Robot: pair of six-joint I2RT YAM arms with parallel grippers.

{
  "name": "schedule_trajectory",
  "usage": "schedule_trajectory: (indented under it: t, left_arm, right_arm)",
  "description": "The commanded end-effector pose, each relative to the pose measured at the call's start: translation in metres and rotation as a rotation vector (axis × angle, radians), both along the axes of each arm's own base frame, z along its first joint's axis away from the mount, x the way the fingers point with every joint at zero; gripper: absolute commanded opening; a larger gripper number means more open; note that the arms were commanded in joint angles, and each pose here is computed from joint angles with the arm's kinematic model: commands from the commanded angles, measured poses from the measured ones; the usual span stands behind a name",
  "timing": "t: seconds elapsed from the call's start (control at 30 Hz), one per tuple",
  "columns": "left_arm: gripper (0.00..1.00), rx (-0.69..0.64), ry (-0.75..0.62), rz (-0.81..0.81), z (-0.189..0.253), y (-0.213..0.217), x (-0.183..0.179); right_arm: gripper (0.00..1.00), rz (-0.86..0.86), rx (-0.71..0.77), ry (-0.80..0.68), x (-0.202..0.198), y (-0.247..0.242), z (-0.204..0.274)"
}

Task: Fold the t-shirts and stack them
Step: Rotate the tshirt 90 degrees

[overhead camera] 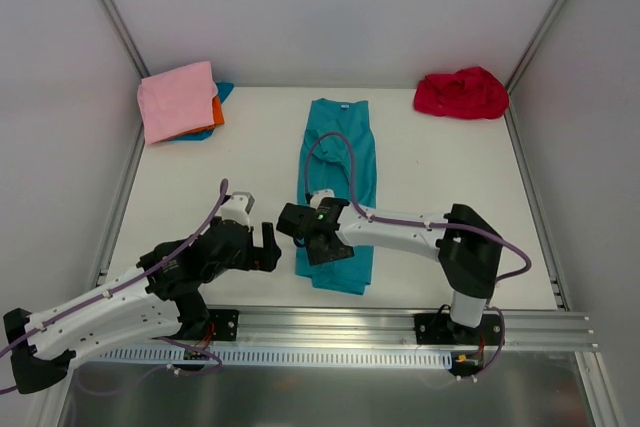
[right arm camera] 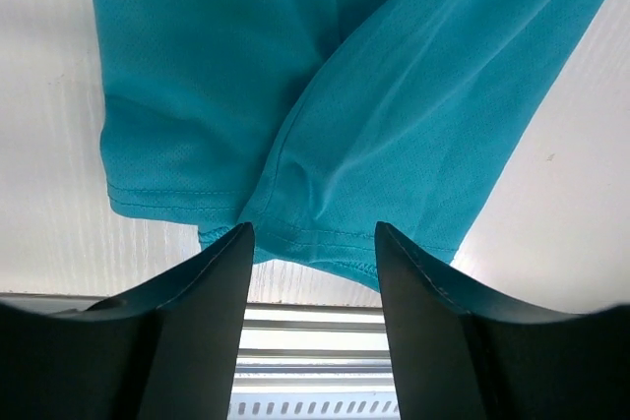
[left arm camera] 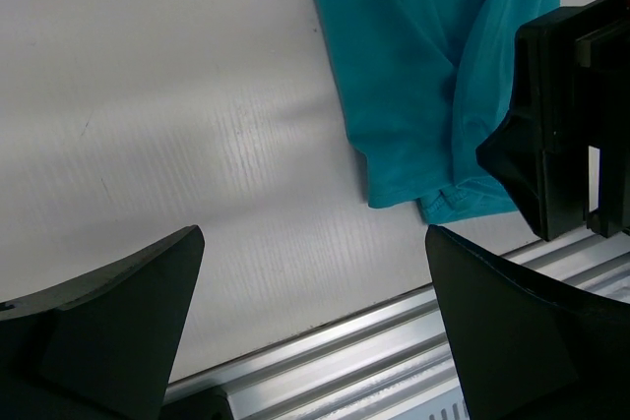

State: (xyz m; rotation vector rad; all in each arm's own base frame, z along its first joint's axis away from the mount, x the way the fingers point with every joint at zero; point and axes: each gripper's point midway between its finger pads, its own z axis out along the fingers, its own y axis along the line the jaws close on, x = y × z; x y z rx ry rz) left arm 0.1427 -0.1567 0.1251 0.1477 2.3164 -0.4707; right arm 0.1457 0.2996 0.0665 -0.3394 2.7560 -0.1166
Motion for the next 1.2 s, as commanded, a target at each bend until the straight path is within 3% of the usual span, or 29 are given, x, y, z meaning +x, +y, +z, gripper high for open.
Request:
schedule_trajectory:
  t: [0.0,0.07,0.2,0.37,0.57,0.67,0.9,1.03,1.17]
  left_arm:
    - [0.99,-0.009,0.002,-0.027,-0.002,-0.009,-0.001]
    - [0.99,-0.014,0.003,-0.03,0.0,-0.012,0.001]
    - [0.99,-0.02,0.032,-0.073,-0.007,-0.027,0.0]
    - [0.99,-0.03,0.123,-0.149,-0.03,-0.05,-0.009]
    - [0.99,-0.127,0.142,-0.122,-0.055,-0.059,-0.012]
    - [0.99,-0.162,0.126,-0.097,-0.059,-0.057,-0.011]
    - [0.99,-0.162,0.168,-0.111,-0.069,-0.072,-0.009]
    - [0.99,-0.179,0.109,-0.094,-0.059,-0.08,0.005]
    - [0.99,-0.168,-0.08,-0.053,-0.014,-0.086,0.043]
  right_arm:
    - [0.57,-0.02,0.023,-0.056,0.0,-0.013,0.028]
    - [0.6,-0.029,0.025,-0.078,0.0,-0.021,0.036]
    - [0.99,-0.07,0.026,-0.152,0.003,-0.053,0.053]
    - [0.99,-0.126,0.001,-0.142,-0.013,-0.098,0.024]
    - [1.0,-0.201,0.122,-0.164,-0.025,-0.124,-0.01]
    - [1.0,-0.218,0.199,-0.188,-0.022,-0.121,-0.012]
    - [1.0,-0.199,0.169,-0.19,-0.017,-0.117,-0.007]
    - [1.0,-0.212,0.18,-0.226,-0.013,-0.122,0.003]
    - [1.0,-0.231,0.19,-0.269,-0.008,-0.137,0.019]
